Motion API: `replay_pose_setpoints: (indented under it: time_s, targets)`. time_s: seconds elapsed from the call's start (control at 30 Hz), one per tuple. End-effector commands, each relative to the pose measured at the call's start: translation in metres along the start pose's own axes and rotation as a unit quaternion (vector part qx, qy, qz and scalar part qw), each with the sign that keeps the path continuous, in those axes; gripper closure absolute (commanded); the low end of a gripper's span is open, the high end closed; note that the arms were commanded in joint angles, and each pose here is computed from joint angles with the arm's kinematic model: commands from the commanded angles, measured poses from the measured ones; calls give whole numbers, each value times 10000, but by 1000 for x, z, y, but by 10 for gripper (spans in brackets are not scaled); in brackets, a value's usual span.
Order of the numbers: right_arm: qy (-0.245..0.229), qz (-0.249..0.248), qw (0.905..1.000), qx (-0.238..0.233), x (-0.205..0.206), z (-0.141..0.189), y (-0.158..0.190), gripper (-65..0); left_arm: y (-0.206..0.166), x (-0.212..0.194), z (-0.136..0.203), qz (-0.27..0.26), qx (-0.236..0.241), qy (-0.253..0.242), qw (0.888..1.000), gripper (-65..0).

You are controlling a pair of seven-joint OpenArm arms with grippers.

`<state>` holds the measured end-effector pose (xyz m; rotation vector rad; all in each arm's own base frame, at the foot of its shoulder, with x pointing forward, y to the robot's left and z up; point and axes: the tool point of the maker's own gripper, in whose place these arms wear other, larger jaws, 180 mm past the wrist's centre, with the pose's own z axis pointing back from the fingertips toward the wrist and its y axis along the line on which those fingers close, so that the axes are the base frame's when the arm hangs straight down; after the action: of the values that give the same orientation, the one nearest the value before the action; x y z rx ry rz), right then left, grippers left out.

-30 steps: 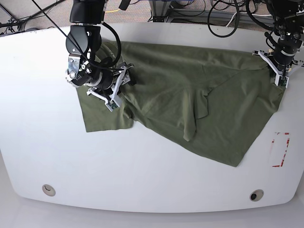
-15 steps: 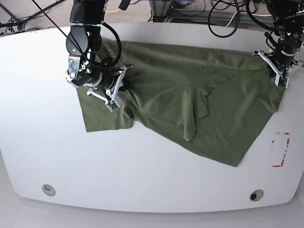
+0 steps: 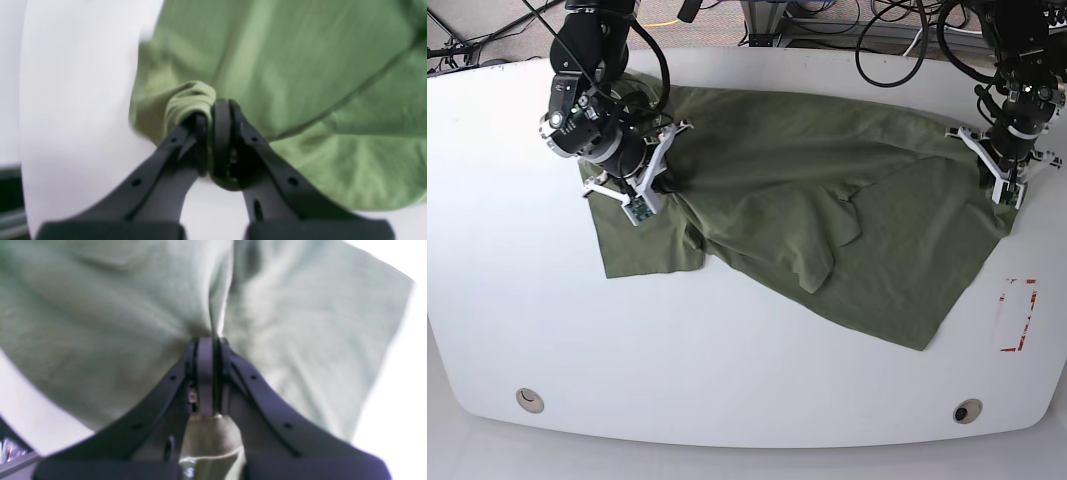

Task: Fold the T-shirt properly
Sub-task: 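Lift the shirt with both grippers and shake it in the air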

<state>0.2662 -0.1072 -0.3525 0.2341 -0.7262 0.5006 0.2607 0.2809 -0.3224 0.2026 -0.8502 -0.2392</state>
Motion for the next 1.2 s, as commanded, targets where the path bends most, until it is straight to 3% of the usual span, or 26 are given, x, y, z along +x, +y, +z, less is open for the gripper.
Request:
replay_pose_setpoints:
  time_s: [0.0,0.13,0.4,0.77,0.97,1.17]
  targets:
    - [-288,-51,9988,-385,16,12,-28,0,0,29,1,54,106,-425,9990,0]
    - [-388,-6,9956,-858,30,27,-66,0,-4,68,-1,226,126,-943,9952,0]
    - [-499,430,9856,-1559,89,52,-137,0,-21,151,-3,6,-104,-1859,9825,0]
    - [-937,586,9691,-2204,173,96,-211,0,17,265,27,-20,353,-2787,9597,0]
    - [-1279,928,9506,-2672,243,147,-235,0,53,335,73,-50,900,-3599,9286,0]
    - [-1718,1697,9180,-3144,322,206,-227,0,76,397,131,-253,1341,-4314,8918,0]
